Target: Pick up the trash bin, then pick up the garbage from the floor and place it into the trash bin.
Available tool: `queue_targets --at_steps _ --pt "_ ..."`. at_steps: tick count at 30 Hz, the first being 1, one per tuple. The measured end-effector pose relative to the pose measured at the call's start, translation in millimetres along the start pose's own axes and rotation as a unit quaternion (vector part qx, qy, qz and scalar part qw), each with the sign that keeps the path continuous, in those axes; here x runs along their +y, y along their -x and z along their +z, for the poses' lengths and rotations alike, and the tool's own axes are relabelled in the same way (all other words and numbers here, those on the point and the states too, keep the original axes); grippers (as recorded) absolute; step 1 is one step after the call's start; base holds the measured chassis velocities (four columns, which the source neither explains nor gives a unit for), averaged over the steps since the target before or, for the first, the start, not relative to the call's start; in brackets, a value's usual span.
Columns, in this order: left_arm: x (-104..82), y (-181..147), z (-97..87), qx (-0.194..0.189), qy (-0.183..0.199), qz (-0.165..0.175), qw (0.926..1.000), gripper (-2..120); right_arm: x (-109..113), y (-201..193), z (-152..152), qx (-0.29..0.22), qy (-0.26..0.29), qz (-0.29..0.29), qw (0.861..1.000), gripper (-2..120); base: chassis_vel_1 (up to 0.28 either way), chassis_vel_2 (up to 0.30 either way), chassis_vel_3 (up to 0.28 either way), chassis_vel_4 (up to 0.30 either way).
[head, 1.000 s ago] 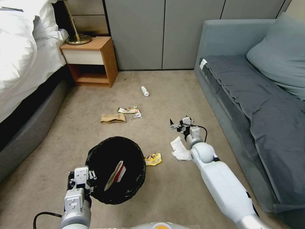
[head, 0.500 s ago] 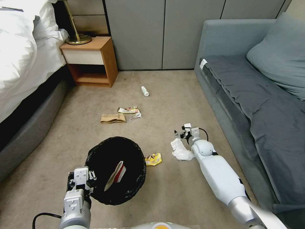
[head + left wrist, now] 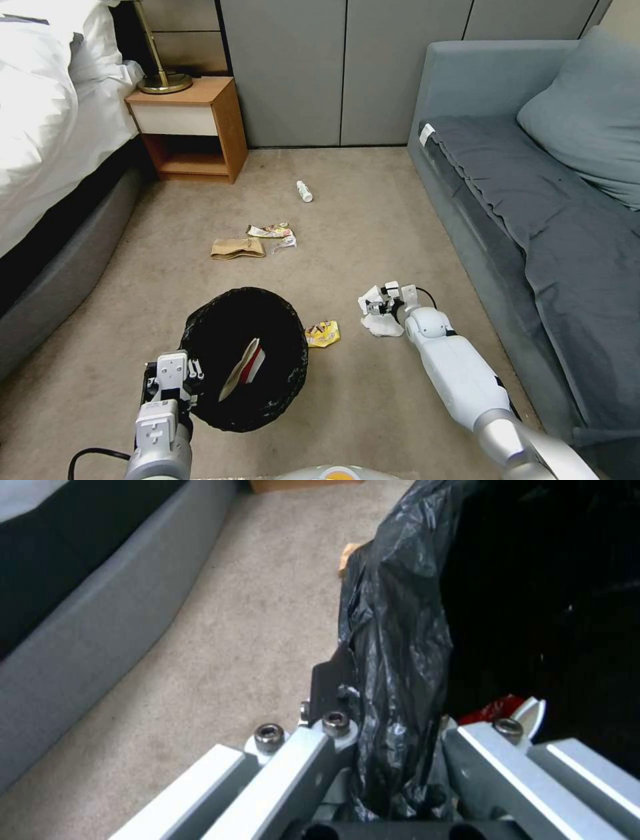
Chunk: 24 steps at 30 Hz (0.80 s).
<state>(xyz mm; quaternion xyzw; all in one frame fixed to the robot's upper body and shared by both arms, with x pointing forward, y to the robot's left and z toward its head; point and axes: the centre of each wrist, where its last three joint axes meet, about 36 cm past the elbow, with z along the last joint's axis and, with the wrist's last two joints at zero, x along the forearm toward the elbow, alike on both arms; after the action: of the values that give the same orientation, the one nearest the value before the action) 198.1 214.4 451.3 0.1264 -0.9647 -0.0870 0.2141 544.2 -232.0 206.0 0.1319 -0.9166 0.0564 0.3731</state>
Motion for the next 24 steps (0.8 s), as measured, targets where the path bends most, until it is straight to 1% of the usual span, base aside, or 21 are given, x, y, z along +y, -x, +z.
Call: queue_targets --at_steps 15,16,17,18,20,21,22,23,24 --pt "-0.8 0.0 1.2 0.000 0.001 0.001 1.0000 1 -2.1 4.7 23.7 0.021 0.000 0.007 1.000 100 0.000 0.000 0.000 0.000" --pt "-0.8 0.0 1.1 0.000 0.001 0.001 1.0000 1 -1.7 4.4 26.4 0.023 0.000 0.007 1.000 96 0.000 0.000 0.000 0.000" --pt "-0.8 0.0 1.1 0.000 0.001 0.001 1.0000 1 -1.7 4.4 26.4 0.023 0.000 0.007 1.000 96 0.000 0.000 0.000 0.000" --pt "-0.8 0.0 1.1 0.000 0.001 0.001 1.0000 1 -1.2 4.2 28.8 0.024 0.001 0.008 1.000 93 0.000 0.000 0.000 0.000" --pt "-0.9 0.2 1.0 0.000 0.001 0.001 1.0000 1 0.2 3.5 32.5 0.024 0.001 0.008 1.000 82 0.000 0.000 0.000 0.000" --pt "-0.9 0.2 1.0 0.000 0.001 0.001 1.0000 1 0.2 3.5 32.5 0.024 0.001 0.008 1.000 82 0.000 0.000 0.000 0.000" --pt "-0.9 0.2 0.9 -0.001 0.001 0.001 1.0000 1 0.4 3.3 33.0 0.024 0.001 0.009 1.000 78 0.000 0.000 0.000 0.000" --pt "-1.0 0.1 0.8 -0.001 0.001 0.001 1.0000 1 0.8 2.9 34.9 0.024 0.002 0.009 1.000 71 0.000 0.000 0.000 0.000" --pt "-1.0 0.1 0.8 -0.001 0.001 0.001 1.0000 1 0.8 2.9 34.9 0.024 0.002 0.009 1.000 71 0.000 0.000 0.000 0.000"
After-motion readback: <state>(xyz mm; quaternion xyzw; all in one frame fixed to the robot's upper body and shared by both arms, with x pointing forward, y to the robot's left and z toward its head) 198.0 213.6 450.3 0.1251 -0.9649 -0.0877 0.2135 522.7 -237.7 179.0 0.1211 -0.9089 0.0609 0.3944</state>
